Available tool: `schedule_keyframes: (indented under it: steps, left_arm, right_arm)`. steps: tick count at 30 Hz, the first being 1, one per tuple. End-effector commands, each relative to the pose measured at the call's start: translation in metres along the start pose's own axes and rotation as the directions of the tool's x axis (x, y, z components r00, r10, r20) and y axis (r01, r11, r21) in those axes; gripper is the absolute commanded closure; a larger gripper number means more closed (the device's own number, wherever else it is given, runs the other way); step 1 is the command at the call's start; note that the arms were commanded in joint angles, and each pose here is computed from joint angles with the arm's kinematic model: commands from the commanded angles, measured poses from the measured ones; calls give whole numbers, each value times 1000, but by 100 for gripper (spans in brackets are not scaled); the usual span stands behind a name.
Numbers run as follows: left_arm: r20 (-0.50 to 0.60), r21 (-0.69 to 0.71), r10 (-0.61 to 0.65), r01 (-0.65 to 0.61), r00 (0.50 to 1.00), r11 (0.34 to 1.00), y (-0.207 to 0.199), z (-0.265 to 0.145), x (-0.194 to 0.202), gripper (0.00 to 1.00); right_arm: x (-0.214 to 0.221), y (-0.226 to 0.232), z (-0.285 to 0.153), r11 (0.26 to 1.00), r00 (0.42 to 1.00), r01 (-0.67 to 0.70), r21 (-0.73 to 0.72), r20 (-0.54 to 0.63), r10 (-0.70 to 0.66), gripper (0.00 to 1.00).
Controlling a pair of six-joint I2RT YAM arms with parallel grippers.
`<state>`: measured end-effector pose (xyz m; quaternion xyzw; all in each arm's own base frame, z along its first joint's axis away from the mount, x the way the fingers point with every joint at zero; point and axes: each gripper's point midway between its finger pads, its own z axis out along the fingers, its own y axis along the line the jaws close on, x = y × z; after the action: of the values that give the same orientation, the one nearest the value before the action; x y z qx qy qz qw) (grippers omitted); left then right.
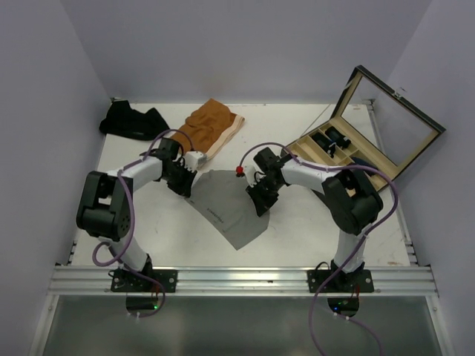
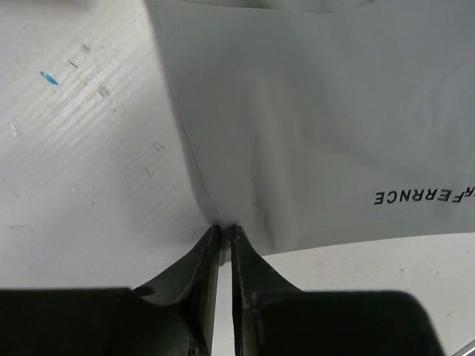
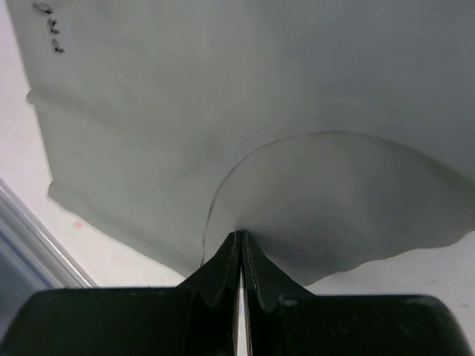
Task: Roll the underwear
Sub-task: Fold the underwear
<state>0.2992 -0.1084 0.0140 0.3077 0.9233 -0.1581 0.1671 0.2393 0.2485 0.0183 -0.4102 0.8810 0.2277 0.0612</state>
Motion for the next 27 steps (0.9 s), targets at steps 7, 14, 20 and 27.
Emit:
schedule_keyframes:
  steps: [7,14,20,27]
  left_arm:
    - [18,14,6,-6,1000,1000,27,35,-42,97]
    - [34,54,109,-111,993,992,27,52,-72,95]
    - [47,31,167,-168,985,985,29,55,-85,80]
    - [103,-6,172,-173,980,985,30,32,-101,68]
  right_arm:
    - [20,45,17,986,998,-68,-151,-13,67,93]
    - [-22,99,-32,950,983,77,-303,180,-22,79]
    - [-55,27,-51,989,968,-34,-145,242,69,80]
    - [-36,-19,-17,995,983,-103,2,155,102,85]
